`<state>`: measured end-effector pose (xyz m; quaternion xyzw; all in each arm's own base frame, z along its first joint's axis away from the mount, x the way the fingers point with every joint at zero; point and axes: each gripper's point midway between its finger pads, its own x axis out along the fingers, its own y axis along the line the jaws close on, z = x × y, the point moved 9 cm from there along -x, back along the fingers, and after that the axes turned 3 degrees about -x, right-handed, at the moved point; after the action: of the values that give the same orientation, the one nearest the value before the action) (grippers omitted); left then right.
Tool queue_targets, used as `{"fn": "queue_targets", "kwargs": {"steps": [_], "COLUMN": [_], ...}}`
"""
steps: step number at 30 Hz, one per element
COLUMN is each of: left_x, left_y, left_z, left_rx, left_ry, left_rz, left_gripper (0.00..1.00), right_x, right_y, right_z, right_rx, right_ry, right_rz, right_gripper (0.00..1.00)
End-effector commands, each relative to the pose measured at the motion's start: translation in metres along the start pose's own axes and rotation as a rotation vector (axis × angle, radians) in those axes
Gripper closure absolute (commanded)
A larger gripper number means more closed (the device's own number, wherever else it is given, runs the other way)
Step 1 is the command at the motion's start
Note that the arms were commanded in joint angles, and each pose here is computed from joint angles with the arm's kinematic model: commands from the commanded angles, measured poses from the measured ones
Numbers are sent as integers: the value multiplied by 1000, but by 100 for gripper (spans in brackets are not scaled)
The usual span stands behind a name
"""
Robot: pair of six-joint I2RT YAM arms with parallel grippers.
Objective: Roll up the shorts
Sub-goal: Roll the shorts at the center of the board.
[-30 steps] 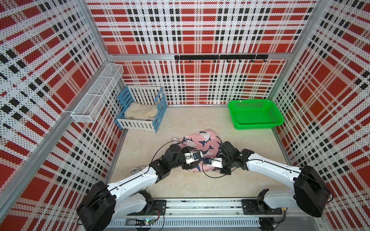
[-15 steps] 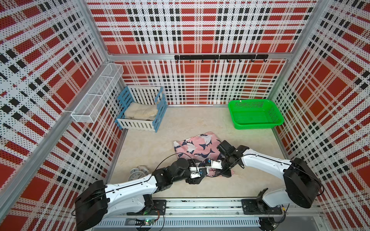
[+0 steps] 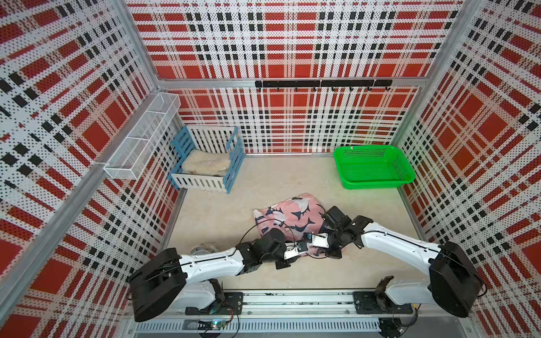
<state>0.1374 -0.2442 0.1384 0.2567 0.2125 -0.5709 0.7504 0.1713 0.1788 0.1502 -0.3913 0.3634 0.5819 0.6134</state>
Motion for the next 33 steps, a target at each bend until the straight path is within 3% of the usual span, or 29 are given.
{"fn": "queue_targets", "kwargs": {"steps": [1, 4, 11, 15, 21, 26, 28, 33], "left_x": [-1, -6, -2, 0, 2, 13, 19, 35], "left_y": [-1, -1, -7, 2, 22, 31, 32, 34], "left_z": [11, 8, -11, -26, -34, -44, -49, -58], "left_rx": [-113, -225, -430, -566, -754, -908, -959, -1075], "left_ry": [-100, -154, -175, -164, -154, -100, -63, 32], "left_rz": [-2, 23, -121, -165, -152, -206, -222, -261], "left_gripper": [100, 100, 100, 100, 100, 100, 100, 100], "right_x": [-13, -23, -59, -71, -69, -42, -31, -5], "right_y": [-8, -14, -23, -17, 3, 25, 30, 32], "right_z": [5, 4, 12, 12, 12, 15, 16, 19], "right_rx": [-23, -14, -35, -84, -197, -312, -337, -409], "right_ry": [-47, -52, -119, -132, -143, -16, 11, 85], "right_rz": [-135, -275, -522, -546, -470, -415, -394, -372], "right_gripper": [90, 64, 37, 32, 32, 28, 14, 11]}}
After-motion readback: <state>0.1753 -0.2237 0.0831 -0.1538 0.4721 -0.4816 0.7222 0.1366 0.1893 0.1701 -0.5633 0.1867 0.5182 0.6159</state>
